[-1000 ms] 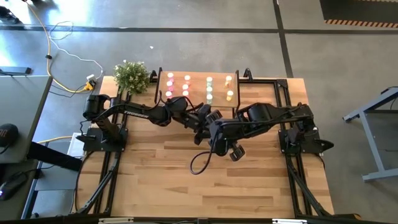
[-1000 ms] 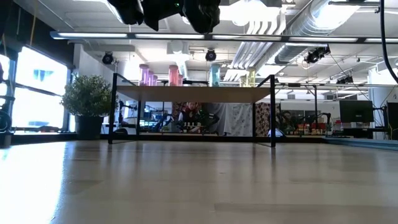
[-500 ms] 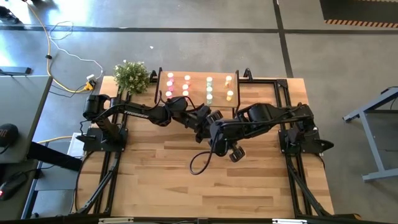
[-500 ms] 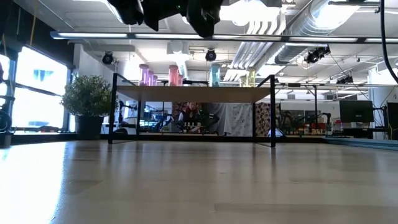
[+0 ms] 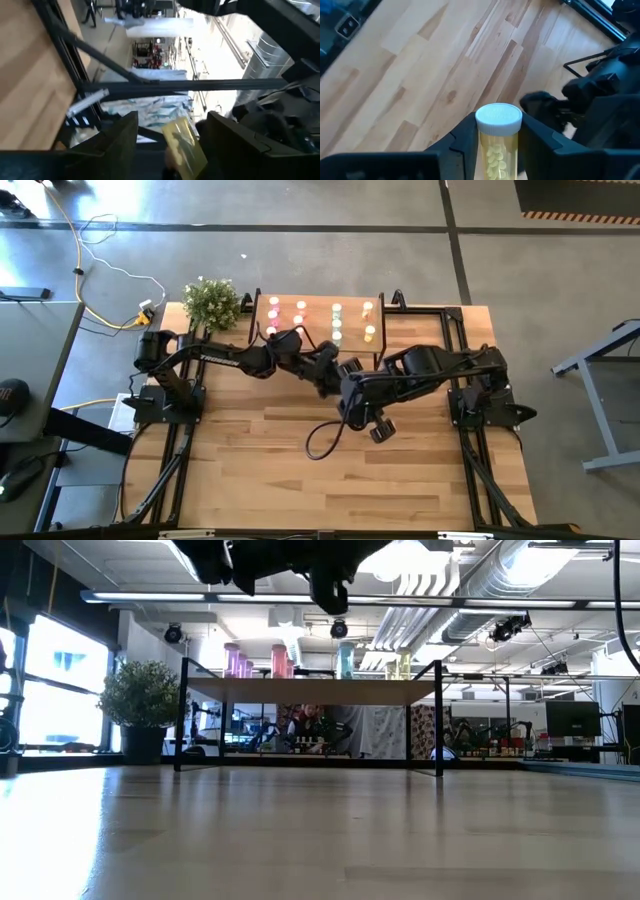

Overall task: Pick and place medicine bottles onto shelf by color
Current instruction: Put the yellow pill bottle on the shelf aligned with the other yellow pill bottles

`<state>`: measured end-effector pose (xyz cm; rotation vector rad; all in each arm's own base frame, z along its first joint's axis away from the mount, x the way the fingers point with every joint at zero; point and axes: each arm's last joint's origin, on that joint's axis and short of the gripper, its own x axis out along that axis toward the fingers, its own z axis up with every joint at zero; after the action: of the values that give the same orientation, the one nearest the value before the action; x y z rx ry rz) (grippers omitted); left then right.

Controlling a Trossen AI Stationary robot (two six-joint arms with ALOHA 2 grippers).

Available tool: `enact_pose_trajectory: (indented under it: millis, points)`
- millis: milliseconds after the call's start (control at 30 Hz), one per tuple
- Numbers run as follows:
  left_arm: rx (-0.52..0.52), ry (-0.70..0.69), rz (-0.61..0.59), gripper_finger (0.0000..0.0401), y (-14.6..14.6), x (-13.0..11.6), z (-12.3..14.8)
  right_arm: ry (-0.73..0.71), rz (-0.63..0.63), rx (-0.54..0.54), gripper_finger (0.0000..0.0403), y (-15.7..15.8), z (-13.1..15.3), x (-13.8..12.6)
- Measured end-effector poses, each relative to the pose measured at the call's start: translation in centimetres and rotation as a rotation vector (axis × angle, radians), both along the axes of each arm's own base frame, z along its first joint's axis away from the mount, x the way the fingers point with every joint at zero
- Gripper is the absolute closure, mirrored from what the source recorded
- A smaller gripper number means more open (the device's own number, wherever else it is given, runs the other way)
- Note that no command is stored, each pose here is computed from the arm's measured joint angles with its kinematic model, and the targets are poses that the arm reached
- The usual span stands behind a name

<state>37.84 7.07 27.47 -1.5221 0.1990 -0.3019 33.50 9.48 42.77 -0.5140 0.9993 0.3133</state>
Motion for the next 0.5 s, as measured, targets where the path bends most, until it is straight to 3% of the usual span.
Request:
enact_pose_trajectory:
  millis: [200,500]
  points:
    - [0.089,-0.035,0.049,0.0174,1.5,-0.3,0.1,-0.056,-0.086,0.079,0.0295,-0.2,1.3,-1.0]
    - [0.280,-0.146,0.086,0.0174,2.2,-0.6,0.6,-0.321,-0.270,0.202,0.0295,-1.4,5.8,-4.0]
